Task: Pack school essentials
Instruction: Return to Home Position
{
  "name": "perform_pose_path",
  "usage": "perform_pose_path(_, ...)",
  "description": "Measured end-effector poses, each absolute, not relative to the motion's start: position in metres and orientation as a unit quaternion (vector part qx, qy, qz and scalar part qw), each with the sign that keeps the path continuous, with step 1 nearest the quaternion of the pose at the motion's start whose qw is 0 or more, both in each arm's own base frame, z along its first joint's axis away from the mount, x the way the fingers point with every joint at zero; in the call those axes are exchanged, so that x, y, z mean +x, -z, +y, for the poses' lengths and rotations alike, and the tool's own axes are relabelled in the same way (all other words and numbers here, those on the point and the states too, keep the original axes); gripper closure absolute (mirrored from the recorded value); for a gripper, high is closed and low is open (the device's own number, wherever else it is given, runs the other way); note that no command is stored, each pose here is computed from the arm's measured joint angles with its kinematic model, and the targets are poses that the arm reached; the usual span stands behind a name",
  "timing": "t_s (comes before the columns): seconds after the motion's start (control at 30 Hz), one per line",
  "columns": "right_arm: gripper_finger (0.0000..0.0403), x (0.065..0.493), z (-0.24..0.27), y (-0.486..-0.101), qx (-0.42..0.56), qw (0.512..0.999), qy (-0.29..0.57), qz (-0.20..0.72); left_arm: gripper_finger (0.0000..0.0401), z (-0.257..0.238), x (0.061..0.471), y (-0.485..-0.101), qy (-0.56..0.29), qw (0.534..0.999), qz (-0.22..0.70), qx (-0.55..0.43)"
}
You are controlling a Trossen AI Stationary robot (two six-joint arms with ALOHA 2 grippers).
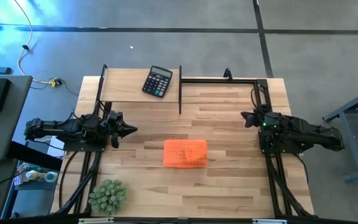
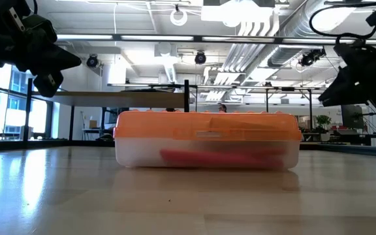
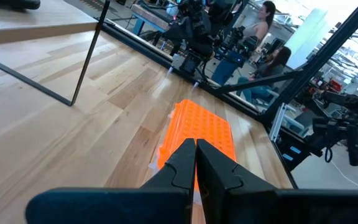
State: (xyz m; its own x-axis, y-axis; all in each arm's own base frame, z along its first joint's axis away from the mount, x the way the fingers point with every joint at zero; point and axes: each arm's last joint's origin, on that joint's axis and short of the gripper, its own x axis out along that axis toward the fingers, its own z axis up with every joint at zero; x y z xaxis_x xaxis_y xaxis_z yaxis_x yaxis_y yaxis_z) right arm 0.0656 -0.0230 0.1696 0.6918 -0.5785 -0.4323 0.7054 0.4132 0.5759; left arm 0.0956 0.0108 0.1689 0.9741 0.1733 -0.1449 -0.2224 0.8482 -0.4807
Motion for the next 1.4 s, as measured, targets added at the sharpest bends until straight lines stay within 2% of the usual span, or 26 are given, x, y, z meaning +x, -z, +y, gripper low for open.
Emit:
perform_pose_path(0.23,0.0324,0.0615,-0.0287,-0.1731,0.311,0.819,0.482,0.028,0.0397,0.0108,0.0956,-0.1688,-0.103,0.960,0.048,-0.255)
perform_pose_path(0.37,0.0324,0.0600,-0.0299,-0.1737,0.278,0.815,0.507,0.024,0.0396,0.0107,0.0956,-0.1688,-0.103,0.960,0.048,-0.255)
perform_pose_path(0.53,0.0324,0.0615,-0.0287,-0.1730,0.260,0.837,0.479,0.059,0.0397,0.0107,0.0956,-0.1688,-0.103,0.960,0.048,-0.256)
perform_pose_path(1.0,0.0324,0.0663,-0.0230,-0.1707,0.312,0.868,0.370,0.111,0.0396,0.0107,0.0956,-0.1688,-0.103,0.960,0.048,-0.255)
perform_pose_path(1.4,0.0324,0.0665,-0.0226,-0.1706,0.314,0.869,0.364,0.114,0.0396,0.0107,0.0956,-0.1688,-0.103,0.960,0.048,-0.256)
